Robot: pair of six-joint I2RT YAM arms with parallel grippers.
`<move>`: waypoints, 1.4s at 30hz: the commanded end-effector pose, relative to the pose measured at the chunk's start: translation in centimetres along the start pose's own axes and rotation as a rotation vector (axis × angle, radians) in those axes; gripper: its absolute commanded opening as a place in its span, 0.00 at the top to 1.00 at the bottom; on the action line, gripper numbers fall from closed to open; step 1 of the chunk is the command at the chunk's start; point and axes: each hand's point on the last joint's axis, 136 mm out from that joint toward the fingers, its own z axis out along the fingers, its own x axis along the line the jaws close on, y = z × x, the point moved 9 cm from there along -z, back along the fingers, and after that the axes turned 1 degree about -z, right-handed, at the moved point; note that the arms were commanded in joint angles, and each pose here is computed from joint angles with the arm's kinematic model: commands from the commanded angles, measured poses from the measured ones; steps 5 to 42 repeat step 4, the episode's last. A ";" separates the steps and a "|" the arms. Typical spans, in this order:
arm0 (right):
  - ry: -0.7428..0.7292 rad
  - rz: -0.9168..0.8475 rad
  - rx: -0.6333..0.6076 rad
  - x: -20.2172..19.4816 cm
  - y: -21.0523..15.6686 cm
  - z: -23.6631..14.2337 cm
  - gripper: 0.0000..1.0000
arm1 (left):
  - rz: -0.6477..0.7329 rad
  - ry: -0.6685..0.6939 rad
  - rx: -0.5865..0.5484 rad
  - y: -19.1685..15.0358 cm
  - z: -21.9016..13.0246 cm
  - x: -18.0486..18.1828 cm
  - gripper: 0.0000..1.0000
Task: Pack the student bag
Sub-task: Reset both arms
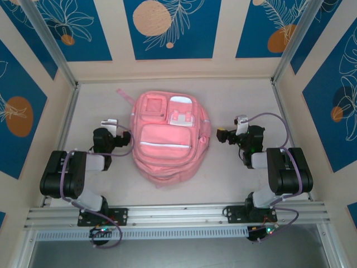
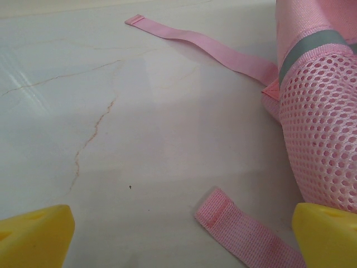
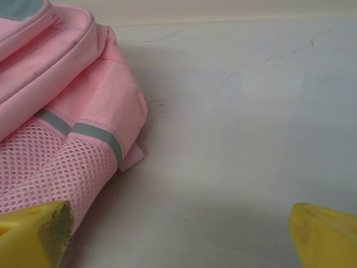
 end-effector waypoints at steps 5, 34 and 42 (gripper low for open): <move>0.014 -0.037 -0.035 0.1 0.8 -0.1 0.01 | 0.016 -0.002 -0.049 1.2 0.1 -0.3 0.00; 0.014 -0.037 -0.035 0.1 0.8 -0.1 0.01 | 0.016 -0.002 -0.049 1.2 0.1 -0.3 0.00; 0.014 -0.037 -0.035 0.1 0.8 -0.1 0.01 | 0.016 -0.002 -0.049 1.2 0.1 -0.3 0.00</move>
